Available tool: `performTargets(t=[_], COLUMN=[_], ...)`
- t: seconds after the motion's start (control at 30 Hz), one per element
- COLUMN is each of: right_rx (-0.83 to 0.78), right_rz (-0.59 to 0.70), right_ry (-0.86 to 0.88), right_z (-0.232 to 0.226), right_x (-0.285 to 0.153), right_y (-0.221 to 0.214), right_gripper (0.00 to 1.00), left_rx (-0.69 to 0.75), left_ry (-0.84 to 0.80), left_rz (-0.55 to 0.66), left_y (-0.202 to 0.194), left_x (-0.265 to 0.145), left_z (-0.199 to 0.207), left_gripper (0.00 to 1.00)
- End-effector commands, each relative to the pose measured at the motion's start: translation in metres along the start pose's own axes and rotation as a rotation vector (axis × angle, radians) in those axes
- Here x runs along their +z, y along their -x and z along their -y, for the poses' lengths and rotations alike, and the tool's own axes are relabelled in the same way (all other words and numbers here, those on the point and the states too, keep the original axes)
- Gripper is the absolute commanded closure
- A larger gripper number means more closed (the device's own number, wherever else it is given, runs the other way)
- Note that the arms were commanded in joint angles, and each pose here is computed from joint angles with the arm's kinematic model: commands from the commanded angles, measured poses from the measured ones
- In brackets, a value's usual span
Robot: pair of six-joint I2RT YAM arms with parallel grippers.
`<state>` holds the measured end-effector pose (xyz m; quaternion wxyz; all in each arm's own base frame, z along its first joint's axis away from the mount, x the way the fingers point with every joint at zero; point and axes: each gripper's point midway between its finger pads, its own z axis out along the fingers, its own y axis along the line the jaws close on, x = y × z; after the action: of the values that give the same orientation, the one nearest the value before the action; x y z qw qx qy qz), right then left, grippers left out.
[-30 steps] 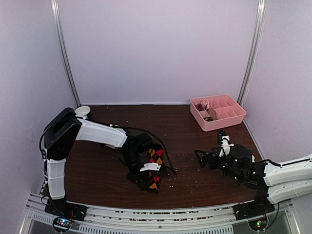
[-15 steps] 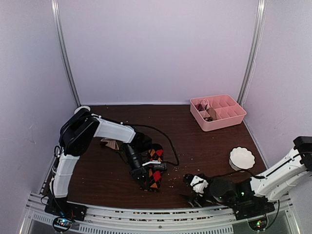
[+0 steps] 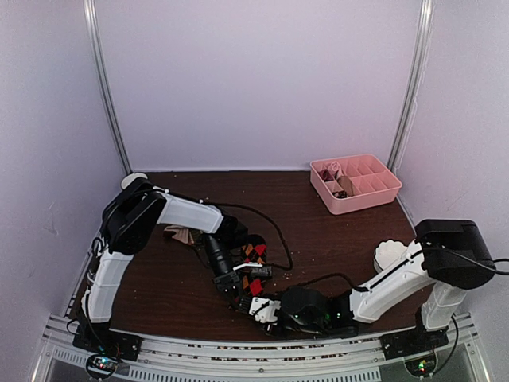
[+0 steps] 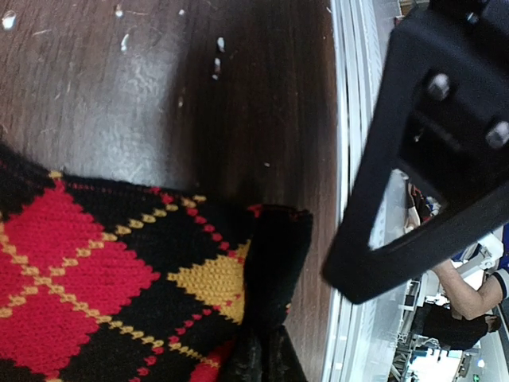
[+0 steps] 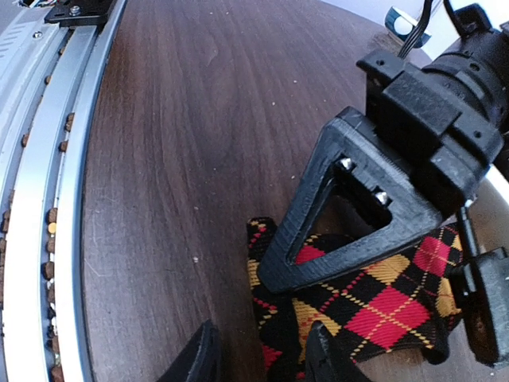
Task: Roll the socks
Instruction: Roll the sock at the center of the board.
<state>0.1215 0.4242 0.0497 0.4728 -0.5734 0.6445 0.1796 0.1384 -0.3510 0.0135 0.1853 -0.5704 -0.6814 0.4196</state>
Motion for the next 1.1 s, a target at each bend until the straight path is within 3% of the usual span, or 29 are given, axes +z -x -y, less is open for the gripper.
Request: performTargets(t=[0.0,0.33,0.47,0.5,0.57,0.63,0.87,1.07], right_rx=[-0.002,0.076,0.091,0.102,0.132,0.17,0.37,0.586], right_rz=[-0.001,-0.07,-0.099,-0.101,-0.101,-0.1,-0.132,-0.199], right_ry=[0.068,0.065,0.087,0.089,0.098,0.112,0.185,0.237], right_z=[-0.008,0.006,0.005,0.005,0.004,0.003,0.005,0.019], right_x=[0.011,0.025,0.024,0.022,0.017,0.012,0.005,0.009], right_y=[-0.001,-0.026,-0.034,-0.036,-0.037,-0.038,-0.049,-0.068], right_gripper=[0.65,0.77,0.89,0.92,0.98,1.0,1.0,1.0], left_rx=[-0.021,0.008,0.023,0.03,0.047,0.074,0.313,0.517], left_ry=[0.062,0.052,0.058,0.061,0.076,0.149,0.458,0.602], left_rz=[-0.077,-0.068,-0.067,-0.066,-0.05,-0.03,0.111,0.185], left_y=[-0.019,-0.016,-0.014,-0.014,-0.012,-0.008,0.013,0.016], left_x=[0.008,0.006,0.003,0.002,-0.001,-0.01,-0.059,-0.077], left_z=[-0.028,-0.024,-0.023,-0.022,-0.021,-0.025,-0.011,0.004], left_gripper=[1.0,1.0,0.99,0.94,0.74,0.63,0.54,0.53])
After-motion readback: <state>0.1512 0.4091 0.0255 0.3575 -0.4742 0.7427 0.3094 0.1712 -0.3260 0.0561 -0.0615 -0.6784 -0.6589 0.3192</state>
